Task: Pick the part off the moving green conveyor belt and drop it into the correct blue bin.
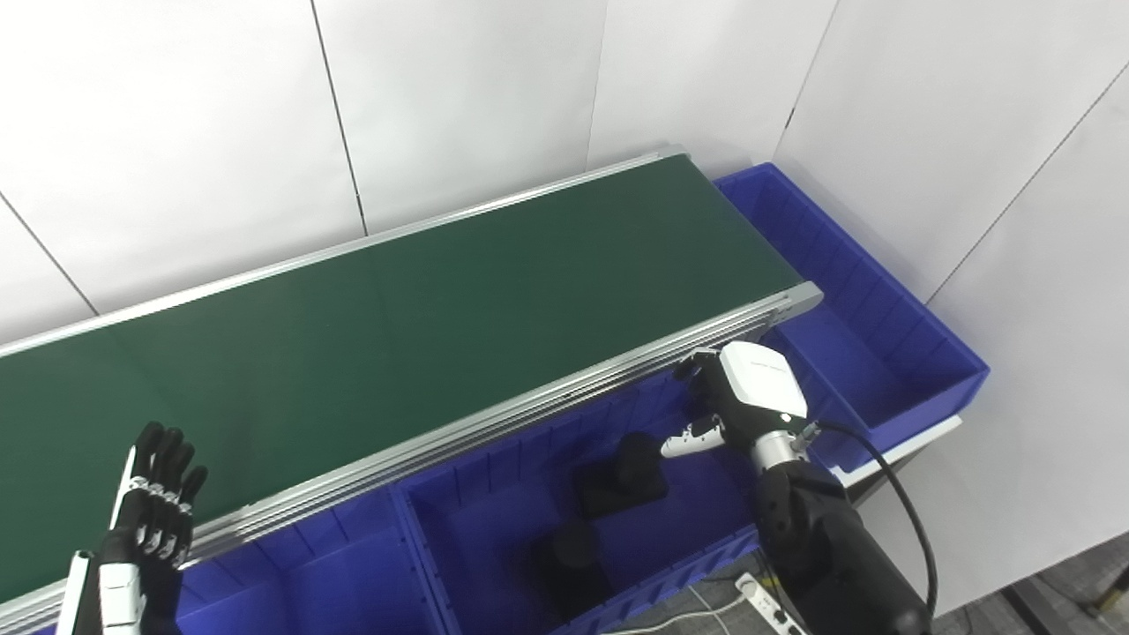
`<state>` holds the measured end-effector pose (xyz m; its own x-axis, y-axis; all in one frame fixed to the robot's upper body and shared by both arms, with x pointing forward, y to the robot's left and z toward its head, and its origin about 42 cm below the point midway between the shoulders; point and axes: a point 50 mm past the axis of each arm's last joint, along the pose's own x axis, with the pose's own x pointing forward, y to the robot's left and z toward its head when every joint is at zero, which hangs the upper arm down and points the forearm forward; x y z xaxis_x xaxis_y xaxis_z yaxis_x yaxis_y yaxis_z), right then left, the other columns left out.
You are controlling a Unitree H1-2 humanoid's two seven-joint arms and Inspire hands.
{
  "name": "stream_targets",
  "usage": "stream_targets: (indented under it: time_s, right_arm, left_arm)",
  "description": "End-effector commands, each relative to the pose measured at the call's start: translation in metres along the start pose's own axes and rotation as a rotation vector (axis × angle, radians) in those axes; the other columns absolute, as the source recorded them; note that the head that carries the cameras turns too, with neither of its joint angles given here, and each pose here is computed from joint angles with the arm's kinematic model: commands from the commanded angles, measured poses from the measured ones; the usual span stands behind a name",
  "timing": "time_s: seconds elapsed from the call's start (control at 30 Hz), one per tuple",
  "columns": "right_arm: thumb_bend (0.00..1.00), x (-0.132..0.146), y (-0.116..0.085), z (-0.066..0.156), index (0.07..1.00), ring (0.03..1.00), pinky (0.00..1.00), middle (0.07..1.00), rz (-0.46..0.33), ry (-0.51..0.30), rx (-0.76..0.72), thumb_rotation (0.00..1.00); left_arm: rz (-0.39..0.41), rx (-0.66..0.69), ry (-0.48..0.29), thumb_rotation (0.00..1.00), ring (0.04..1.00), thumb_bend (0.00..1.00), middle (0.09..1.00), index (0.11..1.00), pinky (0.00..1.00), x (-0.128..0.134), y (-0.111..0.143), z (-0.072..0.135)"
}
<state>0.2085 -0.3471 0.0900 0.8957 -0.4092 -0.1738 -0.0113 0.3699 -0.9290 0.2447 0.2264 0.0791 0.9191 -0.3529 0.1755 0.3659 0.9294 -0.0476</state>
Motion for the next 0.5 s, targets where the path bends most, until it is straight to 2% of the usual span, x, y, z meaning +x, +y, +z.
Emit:
stream_targets:
  time_s: [0.0,0.1,0.23,0.3,0.4,0.47]
  right_arm:
    - [0.9,0.003,-0.014,0.003,0.656,0.502,0.39,0.58,-0.064,-0.017,-0.002,0.25]
    - [0.9,0.0,-0.017,0.005,0.657,0.497,0.38,0.582,-0.074,-0.026,0.004,0.25]
    - [0.89,-0.009,-0.02,0.014,0.65,0.544,0.43,0.614,-0.094,-0.059,0.045,0.25]
    - [0.89,-0.02,-0.024,0.026,0.648,0.538,0.43,0.609,-0.111,-0.096,0.107,0.25]
    - [0.88,-0.036,-0.03,0.046,0.648,0.555,0.46,0.609,-0.129,-0.147,0.203,0.27]
    - [0.87,-0.05,-0.037,0.067,0.652,0.565,0.48,0.614,-0.141,-0.201,0.28,0.27]
  left_arm:
    - [-0.007,0.014,-0.053,1.0,1.0,0.42,1.0,1.0,0.97,0.008,0.002,0.014]
    - [-0.007,0.021,-0.055,1.0,1.0,0.41,1.0,1.0,0.96,0.009,0.003,0.015]
    - [-0.006,0.032,-0.046,1.0,1.0,0.41,1.0,1.0,0.96,0.008,0.005,0.017]
    - [-0.005,0.035,-0.048,1.0,1.0,0.39,1.0,1.0,0.95,0.008,0.005,0.018]
    - [-0.005,0.033,-0.058,1.0,1.0,0.32,1.0,1.0,0.93,0.008,0.007,0.018]
    - [-0.001,0.032,-0.055,1.0,1.0,0.31,1.0,1.0,0.93,0.008,0.008,0.018]
